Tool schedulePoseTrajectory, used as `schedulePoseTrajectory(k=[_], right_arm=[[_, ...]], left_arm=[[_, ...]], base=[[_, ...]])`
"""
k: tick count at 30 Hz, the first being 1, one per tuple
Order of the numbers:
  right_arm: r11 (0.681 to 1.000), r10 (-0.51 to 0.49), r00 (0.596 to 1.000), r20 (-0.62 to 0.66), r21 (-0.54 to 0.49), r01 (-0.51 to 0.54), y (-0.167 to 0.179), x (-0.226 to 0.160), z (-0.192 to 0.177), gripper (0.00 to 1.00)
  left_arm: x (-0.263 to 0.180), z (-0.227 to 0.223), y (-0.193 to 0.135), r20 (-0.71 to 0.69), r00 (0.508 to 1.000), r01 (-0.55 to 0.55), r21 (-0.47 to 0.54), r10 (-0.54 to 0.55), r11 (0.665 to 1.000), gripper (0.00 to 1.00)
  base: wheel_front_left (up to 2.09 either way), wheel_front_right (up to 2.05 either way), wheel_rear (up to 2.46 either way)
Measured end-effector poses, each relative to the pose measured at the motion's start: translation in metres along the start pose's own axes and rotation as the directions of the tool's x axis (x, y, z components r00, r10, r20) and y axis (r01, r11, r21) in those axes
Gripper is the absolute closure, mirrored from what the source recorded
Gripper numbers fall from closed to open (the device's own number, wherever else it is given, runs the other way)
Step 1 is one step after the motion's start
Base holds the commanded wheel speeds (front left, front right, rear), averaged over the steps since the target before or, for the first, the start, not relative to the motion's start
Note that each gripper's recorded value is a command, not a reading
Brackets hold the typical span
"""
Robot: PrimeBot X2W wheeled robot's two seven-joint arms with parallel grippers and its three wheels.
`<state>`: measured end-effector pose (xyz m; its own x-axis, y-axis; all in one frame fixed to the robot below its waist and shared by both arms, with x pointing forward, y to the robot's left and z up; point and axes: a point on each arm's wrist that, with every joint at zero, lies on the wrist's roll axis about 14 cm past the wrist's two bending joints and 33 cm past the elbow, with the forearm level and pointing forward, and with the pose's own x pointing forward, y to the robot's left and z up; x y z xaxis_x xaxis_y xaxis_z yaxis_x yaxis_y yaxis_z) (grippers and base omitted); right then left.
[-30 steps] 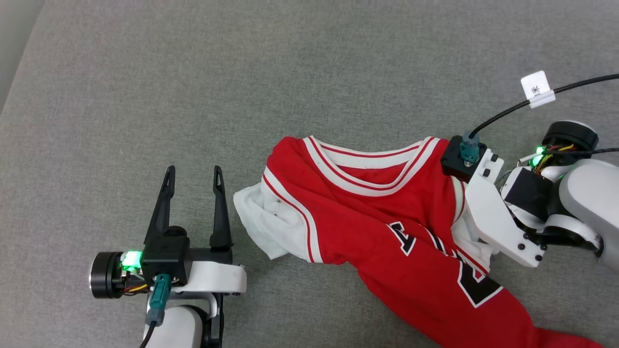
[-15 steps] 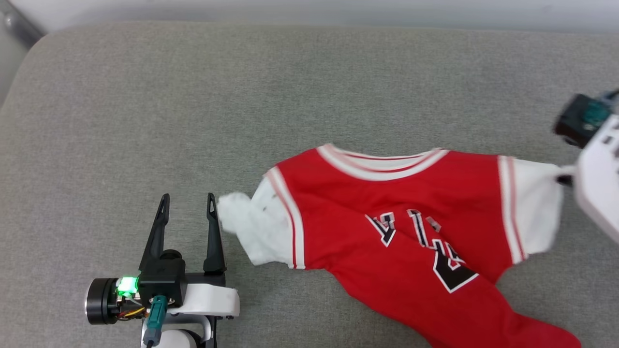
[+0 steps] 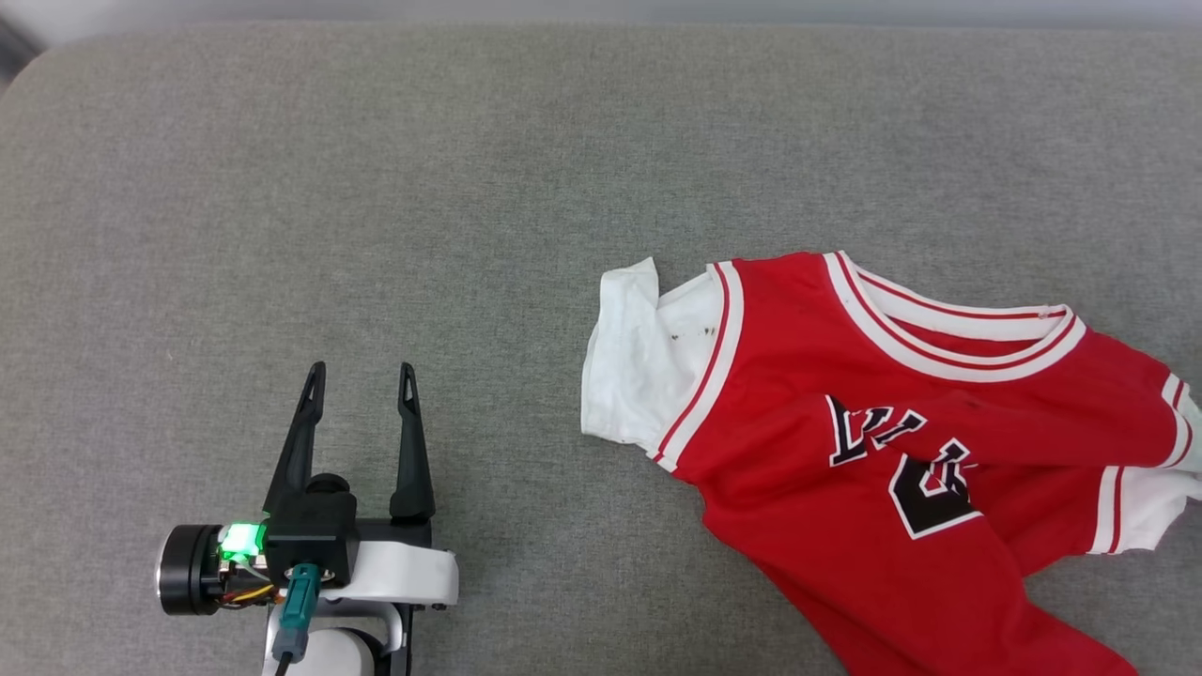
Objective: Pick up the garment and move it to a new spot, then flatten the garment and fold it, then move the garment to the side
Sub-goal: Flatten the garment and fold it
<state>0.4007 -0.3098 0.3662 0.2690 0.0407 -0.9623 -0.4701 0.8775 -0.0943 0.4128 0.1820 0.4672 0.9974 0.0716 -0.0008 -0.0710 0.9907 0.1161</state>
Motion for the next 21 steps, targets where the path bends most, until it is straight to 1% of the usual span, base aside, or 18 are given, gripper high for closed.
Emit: schedulePoseTrajectory(k=[1, 2, 3, 4, 6, 9, 13, 14, 16, 20, 21], right_arm=[[1.000, -0.005, 1.000, 0.017, 0.011, 0.005, -0.001, 0.001, 0.000, 1.00], [1.000, -0.014, 0.999, 0.042, 0.022, 0.013, -0.003, -0.001, 0.003, 0.85], [0.999, -0.021, 0.997, 0.071, 0.033, 0.019, -0.004, -0.002, 0.005, 0.24], [0.999, -0.029, 0.993, 0.111, 0.044, 0.024, -0.005, -0.004, 0.010, 0.00], [0.997, -0.059, 0.974, 0.217, 0.054, 0.049, -0.012, -0.014, 0.026, 0.00], [0.993, -0.114, 0.921, 0.372, 0.049, 0.103, -0.024, -0.038, 0.049, 0.00], [0.980, -0.190, 0.799, 0.570, 0.061, 0.190, -0.042, -0.081, 0.073, 0.00], [0.977, -0.201, 0.767, 0.610, 0.071, 0.200, -0.043, -0.089, 0.077, 0.00], [0.972, -0.219, 0.686, 0.694, 0.091, 0.218, -0.044, -0.108, 0.087, 0.00], [0.956, -0.261, 0.484, 0.835, 0.155, 0.248, -0.047, -0.148, 0.104, 0.00], [0.953, -0.269, 0.443, 0.855, 0.171, 0.249, -0.046, -0.154, 0.106, 0.00]], left_arm=[[0.000, 0.001, 0.000, 0.002, 1.000, 0.002, 0.002, -0.002, 1.000, 0.00], [0.000, 0.002, 0.000, 0.005, 1.000, 0.004, 0.005, -0.004, 1.000, 0.00], [-0.001, 0.003, 0.000, 0.009, 1.000, 0.005, 0.007, -0.005, 1.000, 0.00], [-0.001, 0.005, 0.001, 0.015, 1.000, 0.006, 0.010, -0.006, 1.000, 0.00], [-0.002, 0.010, 0.004, 0.028, 1.000, 0.003, 0.018, -0.004, 1.000, 0.00], [-0.004, 0.017, 0.010, 0.048, 0.999, 0.002, 0.032, -0.004, 0.999, 0.00], [-0.004, 0.034, 0.019, 0.097, 0.995, -0.006, 0.052, 0.001, 0.999, 0.00], [-0.004, 0.037, 0.021, 0.107, 0.994, -0.006, 0.059, 0.000, 0.998, 0.00], [-0.002, 0.043, 0.023, 0.123, 0.992, 0.004, 0.074, -0.013, 0.997, 0.00], [0.009, 0.058, 0.023, 0.165, 0.985, 0.037, 0.094, -0.052, 0.995, 0.00], [0.011, 0.061, 0.021, 0.173, 0.983, 0.052, 0.100, -0.068, 0.994, 0.00]], base=[[0.00, 0.00, 0.00], [0.00, 0.00, 0.00], [0.00, 0.00, 0.00], [0.00, 0.00, 0.00], [0.00, 0.00, 0.00], [0.00, 0.00, 0.00], [0.00, 0.00, 0.00], [0.00, 0.00, 0.00], [0.00, 0.00, 0.00], [0.00, 0.00, 0.00], [0.00, 0.00, 0.00]])
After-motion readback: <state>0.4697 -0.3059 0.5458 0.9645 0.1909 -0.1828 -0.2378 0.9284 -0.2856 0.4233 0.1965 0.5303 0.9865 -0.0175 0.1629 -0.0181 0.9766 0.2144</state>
